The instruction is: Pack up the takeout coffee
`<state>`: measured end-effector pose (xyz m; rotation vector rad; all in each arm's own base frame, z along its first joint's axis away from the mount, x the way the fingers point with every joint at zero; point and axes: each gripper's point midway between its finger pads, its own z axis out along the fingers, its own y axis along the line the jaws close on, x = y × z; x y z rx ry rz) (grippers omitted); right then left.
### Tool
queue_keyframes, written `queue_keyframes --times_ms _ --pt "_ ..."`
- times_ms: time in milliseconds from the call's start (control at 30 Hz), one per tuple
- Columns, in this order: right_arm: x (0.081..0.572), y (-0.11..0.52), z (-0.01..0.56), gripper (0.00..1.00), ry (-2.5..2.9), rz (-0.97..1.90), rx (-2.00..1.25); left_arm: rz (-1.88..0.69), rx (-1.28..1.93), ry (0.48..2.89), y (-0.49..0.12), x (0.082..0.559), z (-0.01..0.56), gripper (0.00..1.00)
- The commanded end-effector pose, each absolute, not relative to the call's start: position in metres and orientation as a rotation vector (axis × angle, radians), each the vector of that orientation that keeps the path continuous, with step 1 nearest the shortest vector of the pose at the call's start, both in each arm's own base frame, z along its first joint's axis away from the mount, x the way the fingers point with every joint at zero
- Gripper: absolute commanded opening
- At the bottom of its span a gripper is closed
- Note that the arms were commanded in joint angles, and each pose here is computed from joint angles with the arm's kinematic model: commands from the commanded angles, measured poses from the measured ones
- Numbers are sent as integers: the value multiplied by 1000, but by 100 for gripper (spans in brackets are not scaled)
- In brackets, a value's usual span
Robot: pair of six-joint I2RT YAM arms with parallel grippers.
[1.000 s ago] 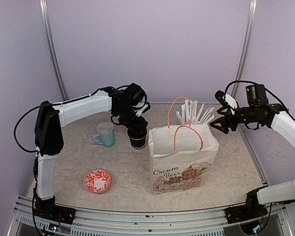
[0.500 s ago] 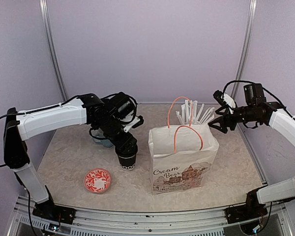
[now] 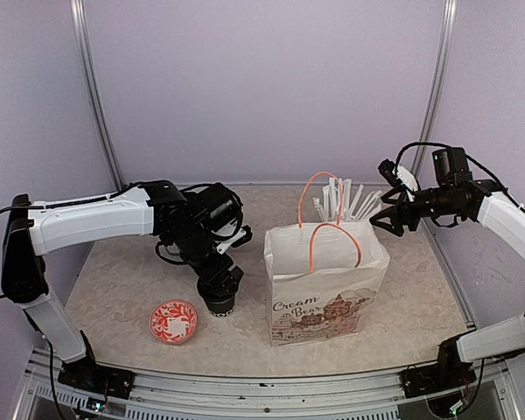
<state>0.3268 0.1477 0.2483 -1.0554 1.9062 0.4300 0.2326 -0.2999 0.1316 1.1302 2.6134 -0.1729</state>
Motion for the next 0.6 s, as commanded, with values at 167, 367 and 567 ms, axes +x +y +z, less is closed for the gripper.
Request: queue_keyframes --times_ms 167,367,567 --pt "320 149 251 85 1891 456 -1061 -124 1125 2579 -290 232 173 99" --pt "318 151 250 85 1889 470 -1069 -145 1121 2663 -285 223 159 88" --pt "317 151 250 85 1888 473 -1070 -140 1106 2719 -286 225 146 86"
